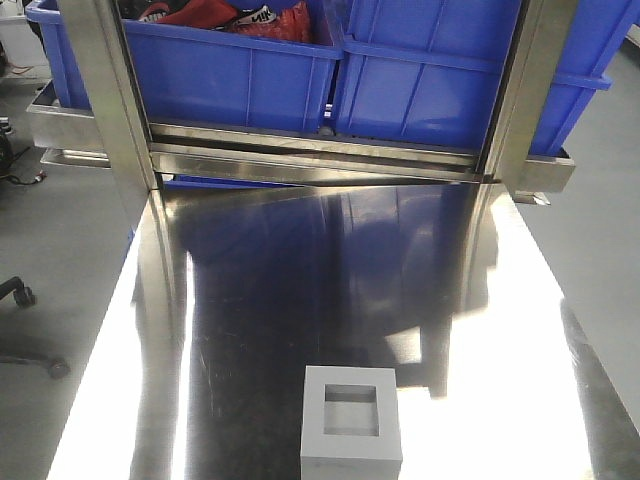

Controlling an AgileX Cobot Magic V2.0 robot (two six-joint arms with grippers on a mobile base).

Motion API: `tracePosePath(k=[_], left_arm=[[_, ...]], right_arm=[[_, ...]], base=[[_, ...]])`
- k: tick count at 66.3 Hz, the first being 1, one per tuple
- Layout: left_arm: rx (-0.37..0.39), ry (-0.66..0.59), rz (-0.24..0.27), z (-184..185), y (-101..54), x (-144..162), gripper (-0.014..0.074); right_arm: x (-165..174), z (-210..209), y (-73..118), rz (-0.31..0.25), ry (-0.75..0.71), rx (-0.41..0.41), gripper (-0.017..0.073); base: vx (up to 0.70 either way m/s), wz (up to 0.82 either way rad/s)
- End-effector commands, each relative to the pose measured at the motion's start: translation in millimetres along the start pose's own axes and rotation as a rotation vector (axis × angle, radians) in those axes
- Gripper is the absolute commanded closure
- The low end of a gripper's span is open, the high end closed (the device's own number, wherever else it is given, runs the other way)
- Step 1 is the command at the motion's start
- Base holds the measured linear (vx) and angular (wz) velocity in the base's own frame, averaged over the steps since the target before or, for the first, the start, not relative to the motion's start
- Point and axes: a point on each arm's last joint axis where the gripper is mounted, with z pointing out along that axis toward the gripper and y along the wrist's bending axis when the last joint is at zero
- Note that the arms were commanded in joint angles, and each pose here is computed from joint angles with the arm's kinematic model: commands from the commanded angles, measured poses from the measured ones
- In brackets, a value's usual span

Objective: Sort gray base to blue bin

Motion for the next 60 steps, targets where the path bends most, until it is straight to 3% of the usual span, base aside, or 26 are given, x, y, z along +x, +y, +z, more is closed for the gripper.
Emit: tracePosePath(k=[1, 15, 25, 60], left_arm=[[-0.004, 0.02, 0.002, 6.5, -1.3, -20.5, 0.0599], [-0.028, 0.234, 0.002, 22.1, -0.9, -22.8, 0.0599], [-0.036, 0.376, -0.03, 30.7, -1.1, -12.5, 0.0599], [-0.041, 0.421, -0.03, 30.8, -0.7, -8.4, 0.0596]], right_arm=[[-2.6, -0.3, 0.1, -0.012, -0.076, 0.002, 0.0568], [-2.6, -0.3, 0.1, -0.012, -0.076, 0.002, 0.0568], [-2.6, -0.3, 0.1, -0.012, -0.076, 0.002, 0.0568], [-2.6, -0.3, 0.1, -0.012, -0.076, 0.002, 0.0568]], base=[[0.0, 0.0], [0.0, 0.0], [0.0, 0.0], [0.0, 0.0]])
